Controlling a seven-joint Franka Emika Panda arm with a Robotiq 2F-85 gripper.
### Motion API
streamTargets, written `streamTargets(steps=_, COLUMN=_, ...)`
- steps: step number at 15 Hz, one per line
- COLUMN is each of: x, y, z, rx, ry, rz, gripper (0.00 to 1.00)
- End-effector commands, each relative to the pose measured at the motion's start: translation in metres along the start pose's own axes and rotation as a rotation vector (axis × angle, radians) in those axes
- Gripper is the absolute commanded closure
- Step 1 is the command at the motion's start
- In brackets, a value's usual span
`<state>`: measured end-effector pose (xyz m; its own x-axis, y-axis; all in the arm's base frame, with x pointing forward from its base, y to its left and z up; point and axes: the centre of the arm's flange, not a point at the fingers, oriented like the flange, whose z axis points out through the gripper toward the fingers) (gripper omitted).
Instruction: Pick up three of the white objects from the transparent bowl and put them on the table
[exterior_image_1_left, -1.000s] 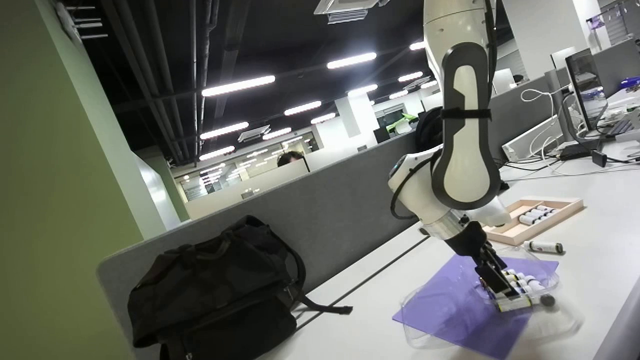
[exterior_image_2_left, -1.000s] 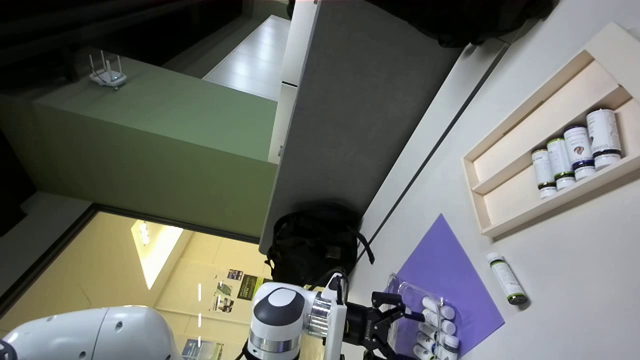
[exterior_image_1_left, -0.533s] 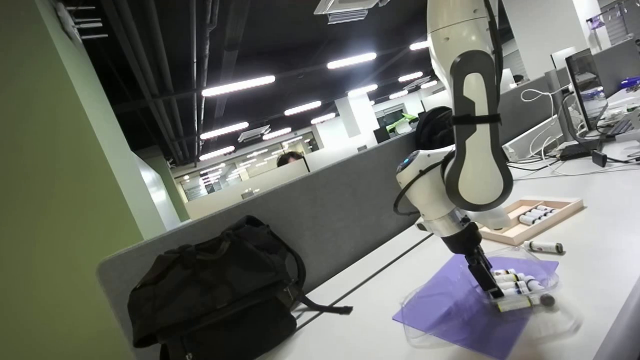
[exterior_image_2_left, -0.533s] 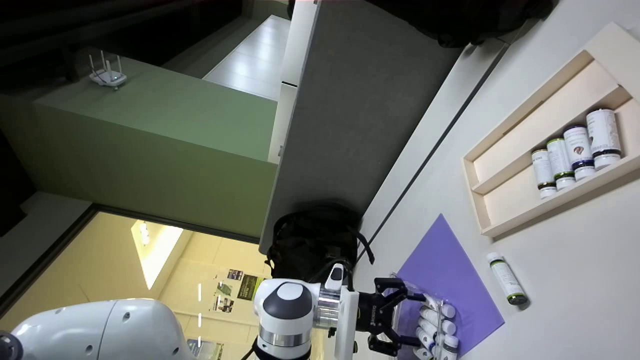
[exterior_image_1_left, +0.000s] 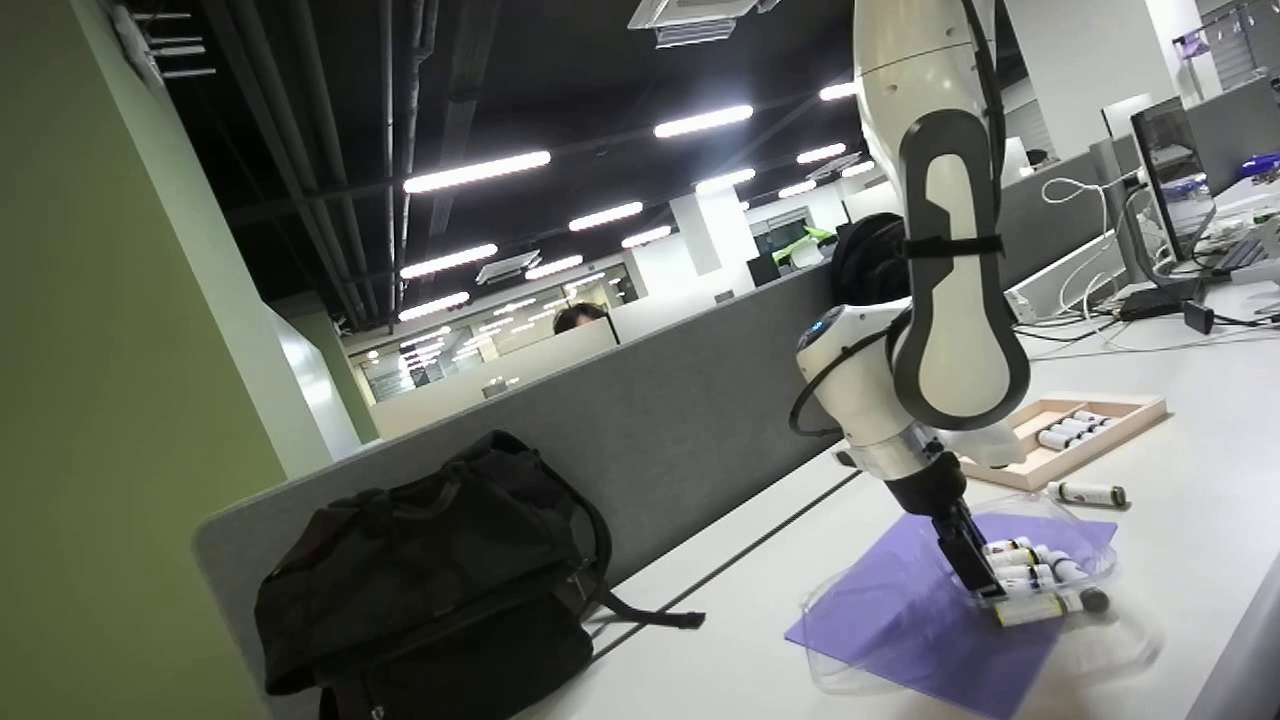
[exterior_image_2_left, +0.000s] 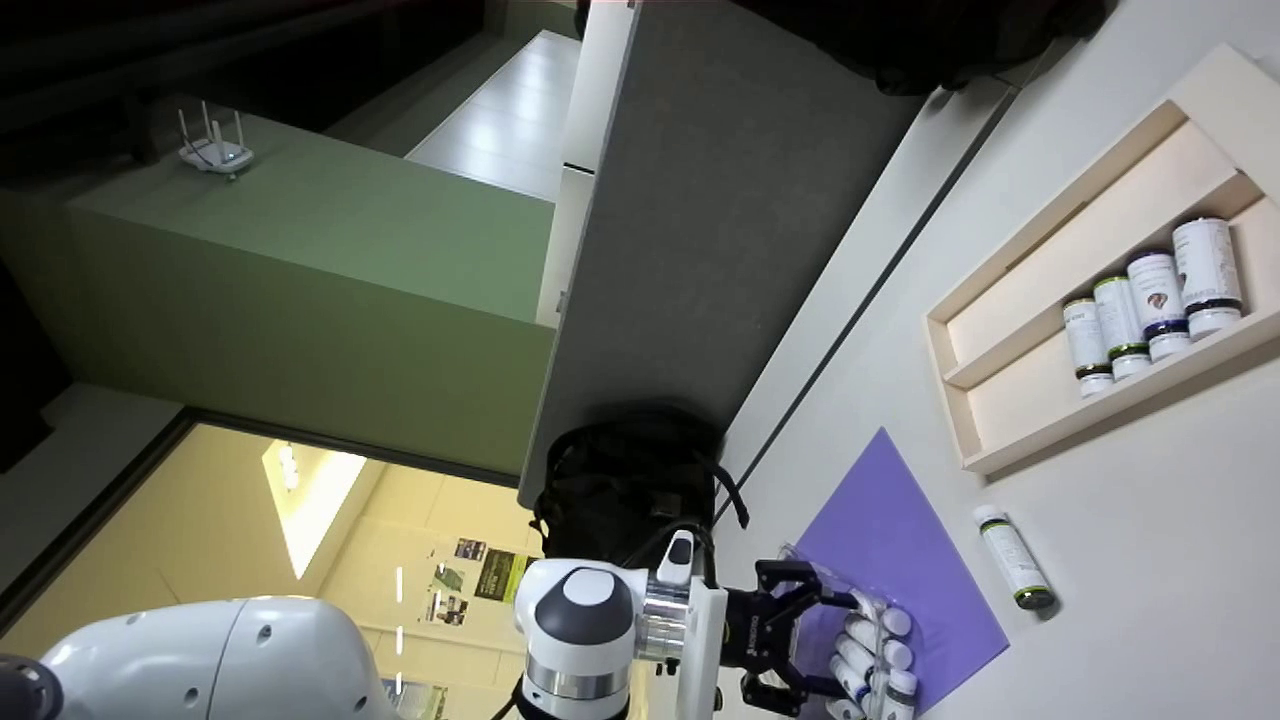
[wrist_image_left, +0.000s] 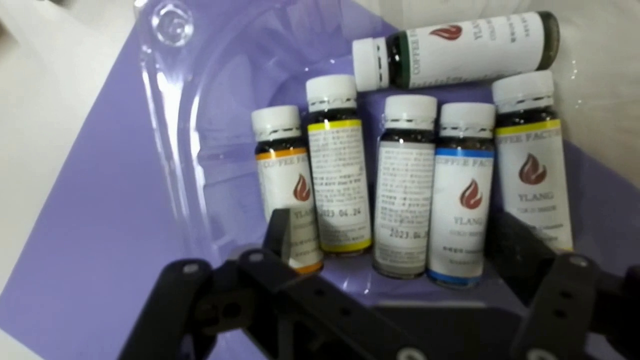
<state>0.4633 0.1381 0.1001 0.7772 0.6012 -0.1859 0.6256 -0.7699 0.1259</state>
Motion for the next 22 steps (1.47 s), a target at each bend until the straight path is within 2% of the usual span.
streamTargets(steps=1, x=-0.001, y=-0.001, z=0.002, rx=0.035, ry=-0.021, rz=0.045, gripper=0.0)
streamTargets(steps=2, x=0.0, y=-0.002, z=0.002, rx=0.037, ry=-0.023, rz=0.062, gripper=0.0)
streamTargets(steps=3, x=0.0, y=-0.003, z=0.003, rx=0.041, ry=-0.024, rz=0.07, gripper=0.25)
streamTargets(steps=5, x=0.0, y=-0.002, z=0.002, rx=0.062, ry=-0.029, rz=0.088, gripper=0.32)
streamTargets(steps=9, x=-0.003, y=-0.003, z=0.001, rx=0.079, ry=-0.036, rz=0.12, gripper=0.58)
streamTargets(steps=13, x=-0.003, y=-0.003, z=0.0, rx=0.093, ry=-0.047, rz=0.144, gripper=0.78)
streamTargets(steps=17, x=-0.01, y=0.001, z=-0.022, rx=0.081, ry=-0.084, rz=0.185, gripper=0.82)
streamTargets(steps=22, x=-0.021, y=0.027, z=-0.069, rx=0.11, ry=-0.067, rz=0.24, gripper=0.82)
